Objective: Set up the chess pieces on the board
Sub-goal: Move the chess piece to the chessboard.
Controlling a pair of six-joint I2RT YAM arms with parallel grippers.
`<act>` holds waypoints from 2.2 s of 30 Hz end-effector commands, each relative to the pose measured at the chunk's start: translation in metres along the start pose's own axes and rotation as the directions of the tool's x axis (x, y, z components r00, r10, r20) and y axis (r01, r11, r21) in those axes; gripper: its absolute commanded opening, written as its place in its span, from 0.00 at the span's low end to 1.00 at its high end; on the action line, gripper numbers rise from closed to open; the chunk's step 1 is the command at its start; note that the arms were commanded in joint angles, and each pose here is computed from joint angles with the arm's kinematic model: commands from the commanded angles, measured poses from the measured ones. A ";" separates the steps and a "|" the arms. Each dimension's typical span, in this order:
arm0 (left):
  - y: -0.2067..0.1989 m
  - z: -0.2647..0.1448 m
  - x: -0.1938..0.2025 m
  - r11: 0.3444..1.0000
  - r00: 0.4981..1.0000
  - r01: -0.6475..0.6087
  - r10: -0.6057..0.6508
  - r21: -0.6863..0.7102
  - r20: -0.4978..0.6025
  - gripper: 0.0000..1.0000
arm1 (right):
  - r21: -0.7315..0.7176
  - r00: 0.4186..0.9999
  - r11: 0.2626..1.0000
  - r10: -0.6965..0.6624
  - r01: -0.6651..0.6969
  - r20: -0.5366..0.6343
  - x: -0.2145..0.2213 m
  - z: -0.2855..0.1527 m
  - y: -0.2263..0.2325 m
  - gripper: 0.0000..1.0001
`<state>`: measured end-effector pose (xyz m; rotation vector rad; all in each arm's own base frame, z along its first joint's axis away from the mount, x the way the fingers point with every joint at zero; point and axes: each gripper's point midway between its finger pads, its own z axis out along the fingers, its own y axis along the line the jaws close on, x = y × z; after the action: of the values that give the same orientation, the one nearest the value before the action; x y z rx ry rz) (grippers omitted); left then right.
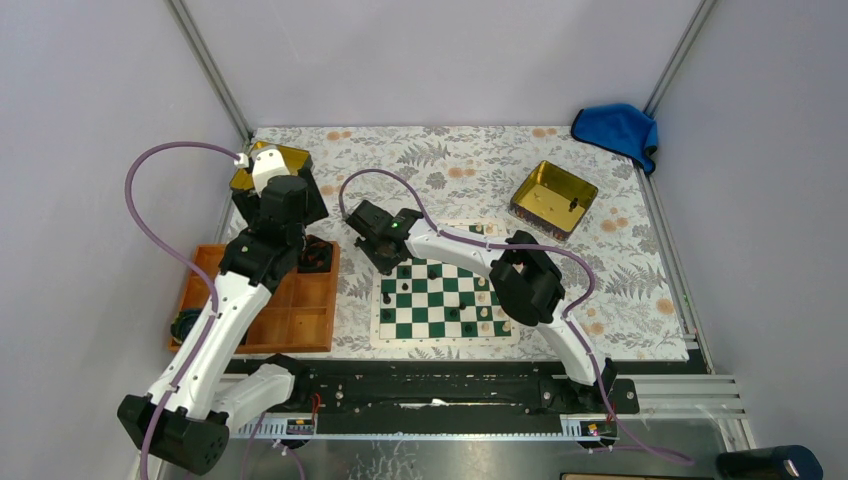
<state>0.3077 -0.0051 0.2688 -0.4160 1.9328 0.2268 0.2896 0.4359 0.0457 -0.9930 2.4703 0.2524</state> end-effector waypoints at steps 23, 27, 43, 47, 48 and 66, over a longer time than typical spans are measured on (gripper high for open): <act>-0.008 0.002 -0.011 1.000 0.999 0.010 -0.010 0.017 0.036 0.99 | -0.020 0.994 1.000 0.024 -0.022 0.103 -0.032 -0.043 -0.002 0.00; -0.008 0.003 -0.010 1.000 0.999 0.008 -0.008 0.017 0.033 0.99 | -0.029 0.994 0.999 0.029 -0.026 0.106 -0.032 -0.048 -0.001 0.00; -0.006 0.001 -0.015 1.000 0.999 0.011 -0.011 0.007 0.045 0.99 | -0.109 0.996 0.991 0.080 -0.075 0.041 -0.005 -0.053 0.012 0.00; -0.007 0.001 -0.015 1.000 0.999 0.012 -0.013 0.011 0.044 0.99 | -0.125 0.996 0.988 0.089 -0.086 0.025 0.003 -0.052 0.015 0.00; -0.007 0.001 -0.015 1.000 0.999 0.013 -0.013 0.013 0.044 0.99 | -0.127 0.996 0.988 0.090 -0.087 0.022 0.004 -0.052 0.016 0.00; -0.007 0.000 -0.012 1.000 0.999 0.017 -0.018 0.020 0.037 0.99 | -0.169 0.996 0.982 0.088 -0.083 0.022 -0.001 -0.052 0.028 0.00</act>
<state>0.3098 -0.0063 0.2646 -0.4102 1.9468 0.2327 0.2502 0.4220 0.0491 -0.9698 2.5871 0.3946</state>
